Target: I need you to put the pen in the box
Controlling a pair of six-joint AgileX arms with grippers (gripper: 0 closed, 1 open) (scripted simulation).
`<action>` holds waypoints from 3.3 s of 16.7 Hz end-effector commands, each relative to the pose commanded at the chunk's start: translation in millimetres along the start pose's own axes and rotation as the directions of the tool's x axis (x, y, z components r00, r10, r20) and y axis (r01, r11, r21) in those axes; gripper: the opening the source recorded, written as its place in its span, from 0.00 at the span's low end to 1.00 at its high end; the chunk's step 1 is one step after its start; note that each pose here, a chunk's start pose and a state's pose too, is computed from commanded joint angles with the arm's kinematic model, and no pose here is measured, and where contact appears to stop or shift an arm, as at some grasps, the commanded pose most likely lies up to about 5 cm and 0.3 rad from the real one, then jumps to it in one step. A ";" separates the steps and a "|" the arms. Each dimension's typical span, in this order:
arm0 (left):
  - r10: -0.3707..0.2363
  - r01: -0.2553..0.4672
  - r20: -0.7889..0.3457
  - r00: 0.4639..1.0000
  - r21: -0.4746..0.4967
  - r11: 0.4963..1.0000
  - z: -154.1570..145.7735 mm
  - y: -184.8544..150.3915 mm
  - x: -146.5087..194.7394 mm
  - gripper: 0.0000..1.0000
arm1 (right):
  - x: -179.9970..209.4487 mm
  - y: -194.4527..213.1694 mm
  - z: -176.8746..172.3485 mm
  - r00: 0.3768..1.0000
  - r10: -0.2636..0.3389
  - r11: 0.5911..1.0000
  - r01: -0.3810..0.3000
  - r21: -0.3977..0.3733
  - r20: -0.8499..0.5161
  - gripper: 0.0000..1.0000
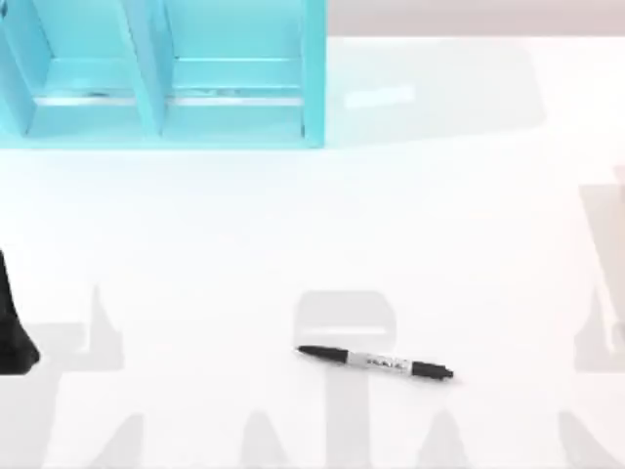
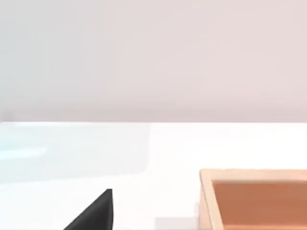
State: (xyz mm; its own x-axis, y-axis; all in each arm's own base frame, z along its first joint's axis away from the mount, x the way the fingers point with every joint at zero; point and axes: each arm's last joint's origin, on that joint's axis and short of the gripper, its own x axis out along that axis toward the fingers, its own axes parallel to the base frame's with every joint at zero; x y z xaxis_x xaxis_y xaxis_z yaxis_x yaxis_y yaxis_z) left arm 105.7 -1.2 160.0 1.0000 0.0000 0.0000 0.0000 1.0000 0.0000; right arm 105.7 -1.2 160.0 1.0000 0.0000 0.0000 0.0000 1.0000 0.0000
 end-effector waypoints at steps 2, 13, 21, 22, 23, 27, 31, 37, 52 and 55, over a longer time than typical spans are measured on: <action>0.000 0.000 0.000 1.000 0.000 1.000 0.0 0.0 0.0 1.00 | 0.0 0.0 0.0 1.000 0.000 1.000 0.000 0.000 0.000 1.00; 0.000 0.000 0.000 1.000 0.000 1.000 0.0 0.0 0.0 1.00 | 39.0 43.6 58.2 0.835 0.208 0.926 -0.336 -0.173 -0.510 1.00; 0.000 0.000 0.000 1.000 0.000 1.000 0.0 0.0 0.0 1.00 | 91.0 117.1 83.1 0.571 0.236 0.703 -0.659 -0.267 -0.786 1.00; 0.000 0.000 0.000 1.000 0.000 1.000 0.0 0.0 0.0 1.00 | 98.1 128.8 82.6 0.535 0.225 0.671 -0.691 -0.269 -0.814 1.00; 0.000 0.000 0.000 1.000 0.000 1.000 0.0 0.0 0.0 1.00 | 105.0 141.5 81.5 0.498 0.211 0.635 -0.724 -0.269 -0.841 1.00; 0.000 0.000 0.000 1.000 0.000 1.000 0.0 0.0 0.0 1.00 | 127.7 202.3 63.1 0.333 0.122 0.457 -0.855 -0.245 -0.935 1.00; 0.000 0.000 0.000 1.000 0.000 1.000 0.0 0.0 0.0 1.00 | 132.8 253.8 34.6 0.208 0.010 0.285 -0.938 -0.196 -0.978 1.00; 0.000 0.000 0.000 1.000 0.000 1.000 0.0 0.0 0.0 1.00 | 128.9 275.8 23.0 0.167 -0.042 0.196 -0.965 -0.172 -0.985 1.00; 0.000 0.000 0.000 1.000 0.000 1.000 0.0 0.0 0.0 1.00 | 145.6 271.6 -75.5 0.168 -0.042 0.196 -0.965 -0.172 -0.985 1.00; 0.000 0.000 0.000 1.000 0.000 1.000 0.0 0.0 0.0 1.00 | 145.6 271.6 -75.5 0.168 -0.042 0.196 -0.965 -0.172 -0.985 1.00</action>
State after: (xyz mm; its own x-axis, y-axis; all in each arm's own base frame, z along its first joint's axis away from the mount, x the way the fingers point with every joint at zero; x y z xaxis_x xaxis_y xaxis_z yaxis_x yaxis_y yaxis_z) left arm 105.7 -1.2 160.0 1.0000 0.0000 0.0000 0.0000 1.0000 0.0000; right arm 251.3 270.4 84.5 0.1675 -0.0417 -0.9850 -0.9653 0.1962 -0.1725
